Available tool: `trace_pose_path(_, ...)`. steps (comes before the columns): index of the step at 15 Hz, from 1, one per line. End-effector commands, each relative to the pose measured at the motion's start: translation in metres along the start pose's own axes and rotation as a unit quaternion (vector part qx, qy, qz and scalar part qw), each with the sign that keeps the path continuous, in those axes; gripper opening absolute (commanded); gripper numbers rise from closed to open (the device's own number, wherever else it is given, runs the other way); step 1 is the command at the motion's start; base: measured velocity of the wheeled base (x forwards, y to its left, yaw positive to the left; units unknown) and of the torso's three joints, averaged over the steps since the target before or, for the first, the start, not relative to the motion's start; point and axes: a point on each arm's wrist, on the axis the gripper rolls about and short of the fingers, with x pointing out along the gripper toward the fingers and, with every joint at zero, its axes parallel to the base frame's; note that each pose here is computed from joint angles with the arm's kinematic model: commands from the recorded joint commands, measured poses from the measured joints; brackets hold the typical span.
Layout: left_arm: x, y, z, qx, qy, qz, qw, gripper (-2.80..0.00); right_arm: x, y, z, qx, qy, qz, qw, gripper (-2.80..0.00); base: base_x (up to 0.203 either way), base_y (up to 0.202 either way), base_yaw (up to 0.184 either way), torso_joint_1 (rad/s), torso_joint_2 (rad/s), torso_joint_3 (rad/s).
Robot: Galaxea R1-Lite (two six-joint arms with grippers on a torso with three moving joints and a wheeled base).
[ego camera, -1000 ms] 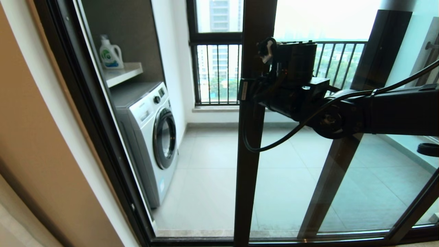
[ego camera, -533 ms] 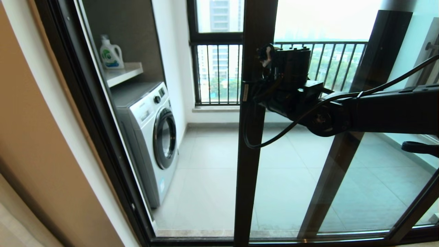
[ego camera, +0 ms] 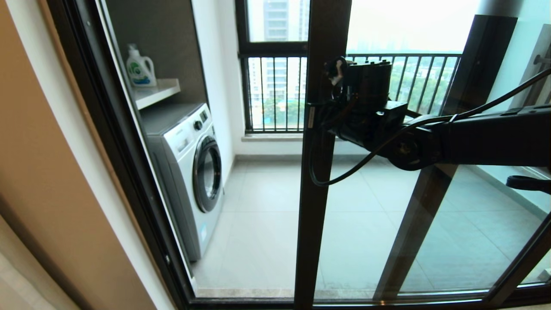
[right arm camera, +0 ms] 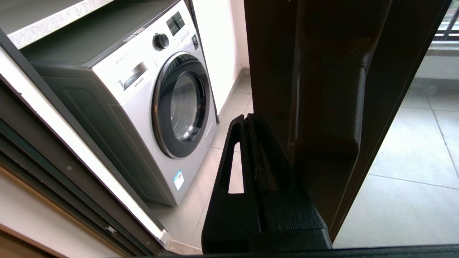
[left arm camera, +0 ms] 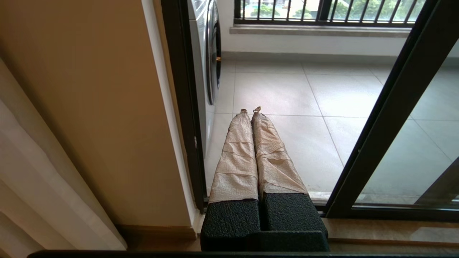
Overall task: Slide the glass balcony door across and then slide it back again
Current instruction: Open the slid door
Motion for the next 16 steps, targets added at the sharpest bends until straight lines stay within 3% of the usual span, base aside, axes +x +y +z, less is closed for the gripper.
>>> trace_pose_path(1,0.0,0.0,0.0,0.0,0.001,0.0,1.0,-2.8,-0.002,-0.008,0.006,0.003,-0.008,-0.012,1.0,-2.8,0.0,0.0,0.0,0.0,0.0,0.0)
trace_pose_path(9,0.0,0.0,0.0,0.0,0.001,0.0,1.0,-2.8,-0.01,-0.025,0.003,0.002,0.004,-0.032,0.999,-2.8,0.0,0.0,0.0,0.0,0.0,0.0)
trace_pose_path(16,0.0,0.0,0.0,0.0,0.001,0.0,1.0,-2.8,-0.043,-0.055,0.02,0.004,-0.01,-0.059,0.998,-2.8,0.0,0.0,0.0,0.0,0.0,0.0)
